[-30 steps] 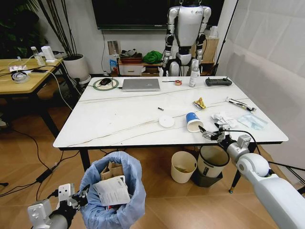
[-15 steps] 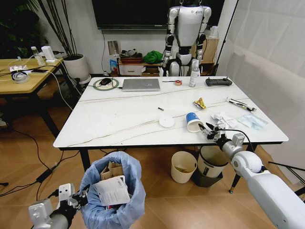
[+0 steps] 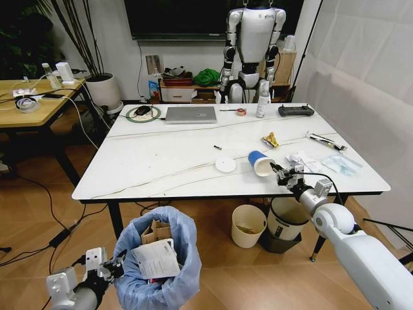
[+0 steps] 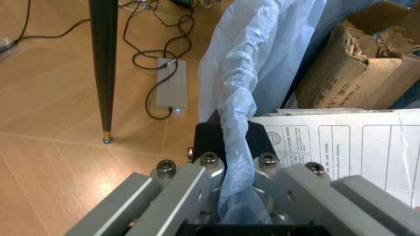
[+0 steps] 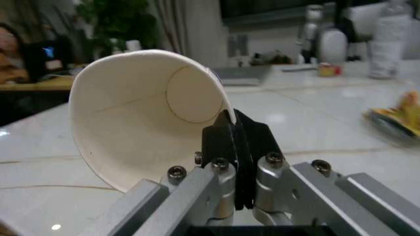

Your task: Pick up the trash bin and place the trash from the table into it.

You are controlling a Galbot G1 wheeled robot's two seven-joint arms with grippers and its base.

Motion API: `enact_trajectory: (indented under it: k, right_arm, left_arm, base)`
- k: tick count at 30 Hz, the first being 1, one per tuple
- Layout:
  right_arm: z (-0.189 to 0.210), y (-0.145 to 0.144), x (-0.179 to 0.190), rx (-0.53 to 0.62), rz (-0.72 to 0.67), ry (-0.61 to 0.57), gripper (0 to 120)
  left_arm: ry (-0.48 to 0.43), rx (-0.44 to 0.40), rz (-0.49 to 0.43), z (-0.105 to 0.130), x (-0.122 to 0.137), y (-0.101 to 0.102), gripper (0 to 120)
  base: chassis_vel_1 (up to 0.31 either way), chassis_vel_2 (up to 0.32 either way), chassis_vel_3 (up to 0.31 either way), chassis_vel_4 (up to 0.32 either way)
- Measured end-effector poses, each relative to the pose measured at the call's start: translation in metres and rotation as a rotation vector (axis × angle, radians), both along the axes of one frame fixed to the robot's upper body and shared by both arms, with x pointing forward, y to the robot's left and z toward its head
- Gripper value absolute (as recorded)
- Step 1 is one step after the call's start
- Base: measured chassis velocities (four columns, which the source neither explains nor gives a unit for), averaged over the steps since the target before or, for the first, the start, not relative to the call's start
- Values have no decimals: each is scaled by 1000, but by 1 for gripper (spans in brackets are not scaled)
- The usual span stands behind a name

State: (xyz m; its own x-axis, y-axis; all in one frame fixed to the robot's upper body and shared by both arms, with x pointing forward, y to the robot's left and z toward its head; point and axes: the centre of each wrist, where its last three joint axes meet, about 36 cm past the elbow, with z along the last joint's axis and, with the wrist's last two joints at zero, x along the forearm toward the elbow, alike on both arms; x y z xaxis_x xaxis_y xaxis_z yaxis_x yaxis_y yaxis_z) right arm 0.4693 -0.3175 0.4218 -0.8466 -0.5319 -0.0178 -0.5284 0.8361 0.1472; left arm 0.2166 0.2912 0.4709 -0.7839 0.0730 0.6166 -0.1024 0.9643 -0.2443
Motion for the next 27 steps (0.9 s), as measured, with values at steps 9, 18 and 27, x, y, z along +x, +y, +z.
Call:
enact_trajectory:
  k: [9,18,27]
  right_arm:
    - [11,46,-35,67,381,-134,0]
    - [-2,102,-68,130,769,-119,0]
    - [-17,131,-78,56,850,-99,0]
  left_arm:
    - [-2,-21,-3,4,0,-1,0]
    - [7,-37,8,10,3,1,0]
    - [40,-57,18,9,2,-1,0]
  base:
    - [0,0,0,0]
    - [0,0,0,0]
    - [0,0,0,0]
